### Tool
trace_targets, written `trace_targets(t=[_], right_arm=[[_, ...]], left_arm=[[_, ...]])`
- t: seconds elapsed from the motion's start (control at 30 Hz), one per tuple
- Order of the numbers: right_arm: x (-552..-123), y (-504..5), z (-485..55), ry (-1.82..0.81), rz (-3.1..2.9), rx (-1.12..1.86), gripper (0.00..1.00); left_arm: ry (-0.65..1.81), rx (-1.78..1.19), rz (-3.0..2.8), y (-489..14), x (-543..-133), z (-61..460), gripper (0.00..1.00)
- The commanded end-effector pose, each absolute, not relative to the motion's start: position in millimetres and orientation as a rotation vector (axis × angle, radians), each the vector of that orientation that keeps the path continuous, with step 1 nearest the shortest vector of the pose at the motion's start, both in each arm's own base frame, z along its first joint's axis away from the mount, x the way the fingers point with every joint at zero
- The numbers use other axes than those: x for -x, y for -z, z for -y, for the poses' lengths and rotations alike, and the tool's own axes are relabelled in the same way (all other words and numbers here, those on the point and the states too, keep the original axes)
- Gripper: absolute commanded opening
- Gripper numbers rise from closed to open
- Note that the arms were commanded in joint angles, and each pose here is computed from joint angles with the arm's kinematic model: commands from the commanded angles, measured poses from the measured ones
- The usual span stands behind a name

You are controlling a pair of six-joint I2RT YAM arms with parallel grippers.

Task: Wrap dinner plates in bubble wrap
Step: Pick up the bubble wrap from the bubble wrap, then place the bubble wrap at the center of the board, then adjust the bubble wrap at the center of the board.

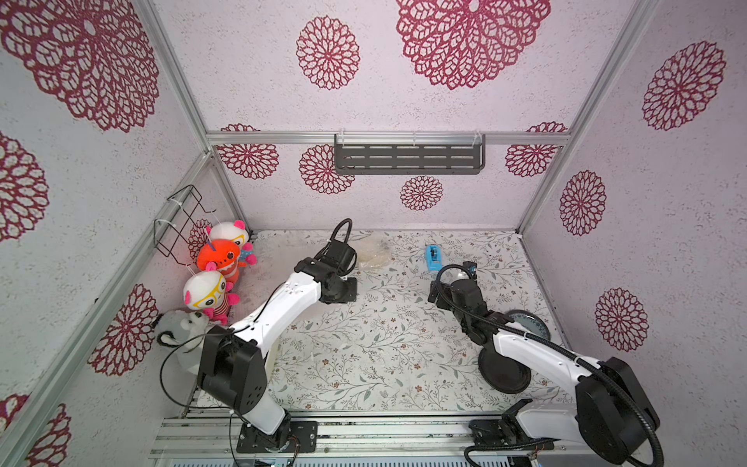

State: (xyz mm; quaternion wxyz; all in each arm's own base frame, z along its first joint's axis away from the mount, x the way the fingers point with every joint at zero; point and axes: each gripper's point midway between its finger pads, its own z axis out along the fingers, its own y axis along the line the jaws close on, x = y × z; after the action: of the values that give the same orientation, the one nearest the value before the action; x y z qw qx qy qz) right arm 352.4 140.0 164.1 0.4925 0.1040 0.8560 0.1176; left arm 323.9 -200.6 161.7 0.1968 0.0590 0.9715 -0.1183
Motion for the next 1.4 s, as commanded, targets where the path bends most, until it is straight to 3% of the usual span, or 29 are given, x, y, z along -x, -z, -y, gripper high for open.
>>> trace_targets(t=[0.0, 0.13, 0.3, 0.4, 0.53, 0.6, 0.7, 0.77, 0.9, 1.0, 1.17, 1.37], right_arm=[[-336, -174, -125, -0.300, -2.072, -0.238, 0.99], [-315, -174, -99, -0.281, -2.065, -0.259, 0.99], [-298, -169, -81, -0.291, -2.074, -0.261, 0.99], [-289, -165, -83, -0.327, -2.093, -0.224, 0.99], [-275, -148, -93, -0.373, -2.169, -0.151, 0.98], [-267, -139, -95, -0.390, -2.221, -0.139, 0.98], [-259, -135, -106, -0.478, -2.273, -0.149, 0.98], [-256, -138, -128, -0.635, -2.272, -0.127, 0.99], [-250, -143, -194, -1.001, -2.222, -0.051, 0.99], [-253, -130, -228, -1.000, -2.257, -0.001, 0.99], [-252, -96, -275, -1.046, -2.395, 0.112, 0.99], [-251, -54, -278, -0.959, -2.572, 0.102, 0.99]], left_arm=[[0.573, -0.255, -2.816, -136, -284, 263, 0.00], [0.710, -0.381, -2.825, -116, -271, 343, 0.00], [0.795, -0.292, -2.792, -91, -317, 417, 0.02], [0.888, -0.227, -2.699, -105, -351, 444, 0.10], [1.025, -0.169, -2.547, -144, -387, 454, 0.32], [1.122, -0.195, -2.493, -171, -391, 450, 0.55], [1.115, -0.262, -2.382, -201, -388, 423, 0.86], [0.900, -0.238, -2.366, -208, -395, 378, 0.98], [0.647, 0.011, -2.454, -165, -419, 268, 0.98], [0.540, 0.156, -2.518, -131, -431, 207, 0.98], [0.438, 0.297, -2.620, -88, -433, 159, 0.98], [0.305, 0.358, -2.708, -44, -392, 131, 0.98]])
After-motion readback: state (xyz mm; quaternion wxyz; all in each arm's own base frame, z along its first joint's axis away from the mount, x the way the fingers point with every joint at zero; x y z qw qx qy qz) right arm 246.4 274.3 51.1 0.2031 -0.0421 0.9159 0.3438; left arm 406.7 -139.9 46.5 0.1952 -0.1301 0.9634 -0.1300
